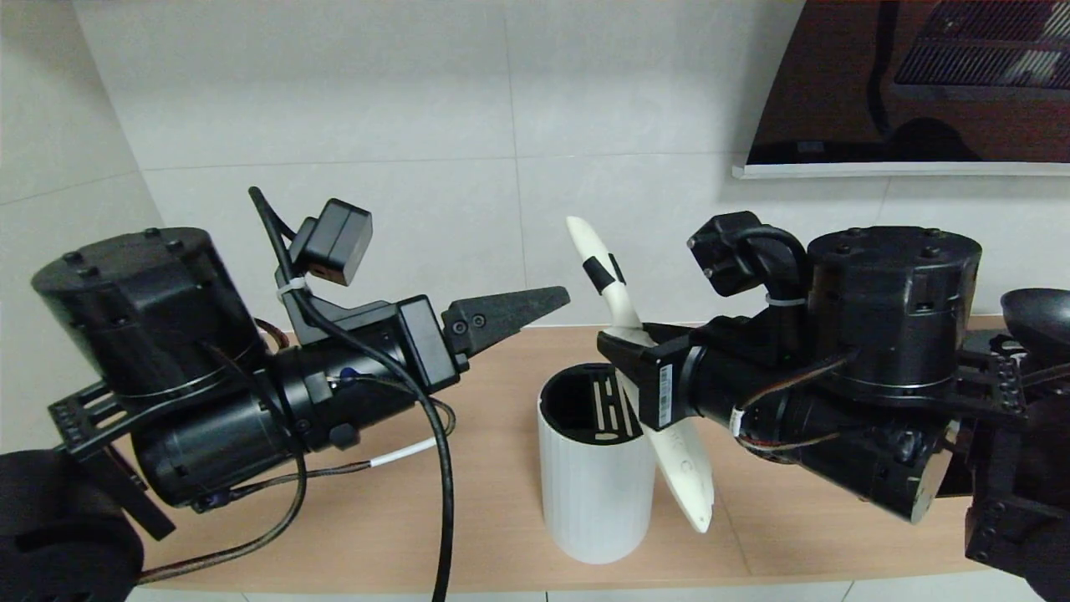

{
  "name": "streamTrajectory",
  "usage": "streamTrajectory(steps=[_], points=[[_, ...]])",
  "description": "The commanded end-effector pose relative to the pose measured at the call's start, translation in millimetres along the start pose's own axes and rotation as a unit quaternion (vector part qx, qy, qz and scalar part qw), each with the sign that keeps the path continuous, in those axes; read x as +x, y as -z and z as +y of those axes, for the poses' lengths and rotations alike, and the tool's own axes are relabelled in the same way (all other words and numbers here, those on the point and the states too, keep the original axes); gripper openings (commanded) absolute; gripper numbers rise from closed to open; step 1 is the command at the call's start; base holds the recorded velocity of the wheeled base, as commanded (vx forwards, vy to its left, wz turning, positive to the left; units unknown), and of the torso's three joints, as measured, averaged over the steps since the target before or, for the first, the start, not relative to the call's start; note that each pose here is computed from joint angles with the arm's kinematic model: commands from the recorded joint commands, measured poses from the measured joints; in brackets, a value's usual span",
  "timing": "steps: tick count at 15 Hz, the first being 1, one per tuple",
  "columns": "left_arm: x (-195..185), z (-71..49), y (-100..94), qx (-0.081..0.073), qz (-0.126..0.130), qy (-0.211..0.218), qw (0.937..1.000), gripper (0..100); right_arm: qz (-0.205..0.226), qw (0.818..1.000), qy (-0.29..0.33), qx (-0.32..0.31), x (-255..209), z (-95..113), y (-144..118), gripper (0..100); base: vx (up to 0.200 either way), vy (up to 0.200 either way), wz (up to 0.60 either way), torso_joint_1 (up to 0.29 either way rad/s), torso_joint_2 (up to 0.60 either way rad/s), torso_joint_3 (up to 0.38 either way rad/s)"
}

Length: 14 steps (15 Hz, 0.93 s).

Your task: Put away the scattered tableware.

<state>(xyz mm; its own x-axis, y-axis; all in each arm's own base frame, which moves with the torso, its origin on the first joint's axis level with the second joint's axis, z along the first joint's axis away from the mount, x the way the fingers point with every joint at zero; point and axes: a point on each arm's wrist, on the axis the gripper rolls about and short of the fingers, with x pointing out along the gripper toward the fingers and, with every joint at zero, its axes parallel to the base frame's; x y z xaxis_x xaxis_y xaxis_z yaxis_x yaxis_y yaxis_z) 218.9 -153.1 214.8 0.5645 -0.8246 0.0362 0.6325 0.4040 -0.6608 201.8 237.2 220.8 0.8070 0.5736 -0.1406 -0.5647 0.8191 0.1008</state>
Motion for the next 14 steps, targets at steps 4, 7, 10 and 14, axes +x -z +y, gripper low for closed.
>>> streamTrajectory(steps=[4, 7, 10, 14], points=[[12, 0.8, 11.2, -0.005, 0.015, -0.003, 0.9999, 100, 0.013, 0.999, -0.04, -0.005, -6, 24, 9, 0, 0.0, 0.0, 0.0, 0.0, 0.0, 0.0], [18, 2.2, 8.5, -0.001, -0.004, -0.005, 1.0, 100, 0.018, 0.998, -0.052, -0.006, -9, 30, 12, 0, 0.0, 0.0, 0.0, 0.0, 0.0, 0.0], [25, 7.0, 11.9, 0.0, -0.006, -0.003, 1.0, 100, 0.014, 0.998, -0.062, -0.008, -12, 35, 16, 0, 0.0, 0.0, 0.0, 0.0, 0.0, 0.0], [25, 6.6, 11.5, 0.001, -0.008, -0.002, 1.0, 100, 0.014, 0.998, -0.067, -0.009, -14, 37, 18, 0, 0.0, 0.0, 0.0, 0.0, 0.0, 0.0]])
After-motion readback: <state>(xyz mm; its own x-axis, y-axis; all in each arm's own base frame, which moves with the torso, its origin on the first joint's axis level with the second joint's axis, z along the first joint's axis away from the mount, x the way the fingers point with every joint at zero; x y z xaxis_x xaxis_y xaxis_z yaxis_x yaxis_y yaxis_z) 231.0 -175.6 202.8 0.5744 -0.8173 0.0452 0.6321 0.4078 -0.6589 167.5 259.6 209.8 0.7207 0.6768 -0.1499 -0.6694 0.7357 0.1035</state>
